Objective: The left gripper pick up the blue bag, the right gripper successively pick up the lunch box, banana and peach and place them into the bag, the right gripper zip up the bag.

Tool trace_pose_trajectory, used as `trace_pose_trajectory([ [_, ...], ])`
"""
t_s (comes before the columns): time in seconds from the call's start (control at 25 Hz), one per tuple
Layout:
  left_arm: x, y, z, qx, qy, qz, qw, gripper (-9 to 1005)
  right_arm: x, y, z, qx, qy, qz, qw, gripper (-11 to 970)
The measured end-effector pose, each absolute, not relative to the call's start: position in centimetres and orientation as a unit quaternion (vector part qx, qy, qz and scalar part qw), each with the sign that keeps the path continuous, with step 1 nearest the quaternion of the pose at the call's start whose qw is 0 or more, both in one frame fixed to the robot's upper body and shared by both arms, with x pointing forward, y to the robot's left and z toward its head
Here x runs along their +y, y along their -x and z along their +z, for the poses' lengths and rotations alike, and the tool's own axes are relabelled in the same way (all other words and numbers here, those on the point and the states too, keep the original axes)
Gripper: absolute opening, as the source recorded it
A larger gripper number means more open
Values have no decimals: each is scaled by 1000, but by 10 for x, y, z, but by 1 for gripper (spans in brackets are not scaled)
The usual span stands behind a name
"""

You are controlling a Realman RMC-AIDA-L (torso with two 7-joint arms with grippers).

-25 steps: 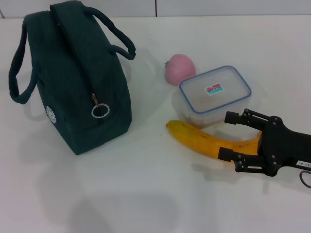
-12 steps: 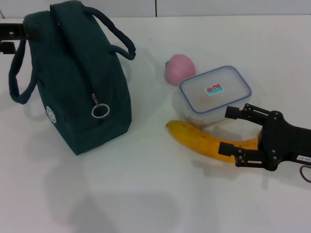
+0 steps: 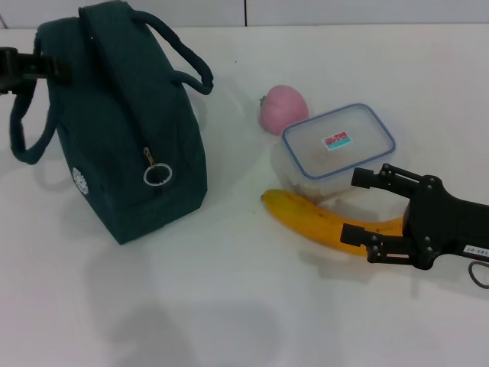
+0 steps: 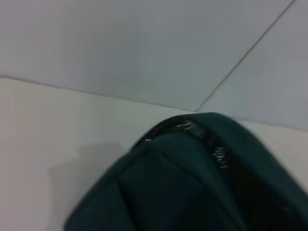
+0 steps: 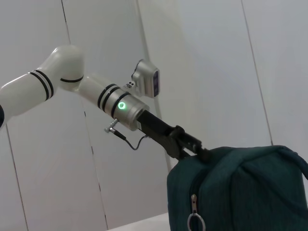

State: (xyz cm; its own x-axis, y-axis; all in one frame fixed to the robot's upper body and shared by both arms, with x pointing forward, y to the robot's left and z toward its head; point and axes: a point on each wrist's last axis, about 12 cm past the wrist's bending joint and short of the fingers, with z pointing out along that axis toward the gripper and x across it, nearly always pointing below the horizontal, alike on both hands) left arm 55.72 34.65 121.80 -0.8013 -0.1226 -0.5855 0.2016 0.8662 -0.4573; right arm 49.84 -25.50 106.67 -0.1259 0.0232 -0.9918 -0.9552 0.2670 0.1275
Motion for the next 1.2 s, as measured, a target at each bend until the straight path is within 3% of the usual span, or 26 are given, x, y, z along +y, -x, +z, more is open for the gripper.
trace_pose_trajectory([
  [0.16, 343, -564, 1210, 921, -25, -241, 304, 818, -256, -498, 1066, 593, 392, 460, 531, 863],
  [0.56, 332, -564, 1206, 905, -31, -283, 317, 597, -257, -496, 1065, 595, 389, 460, 532, 863],
  [0.8, 332, -559, 1207, 894, -45, -304, 325, 355, -258, -495, 1065, 596, 383, 459, 536, 862],
  [0.88, 332, -557, 1204, 896, -40, -307, 319, 125, -260, -495, 1066, 596, 380, 458, 540, 862],
  [1.2, 327, -546, 1191, 895, -31, -337, 292, 43, -270, -496, 1069, 598, 363, 447, 558, 862],
])
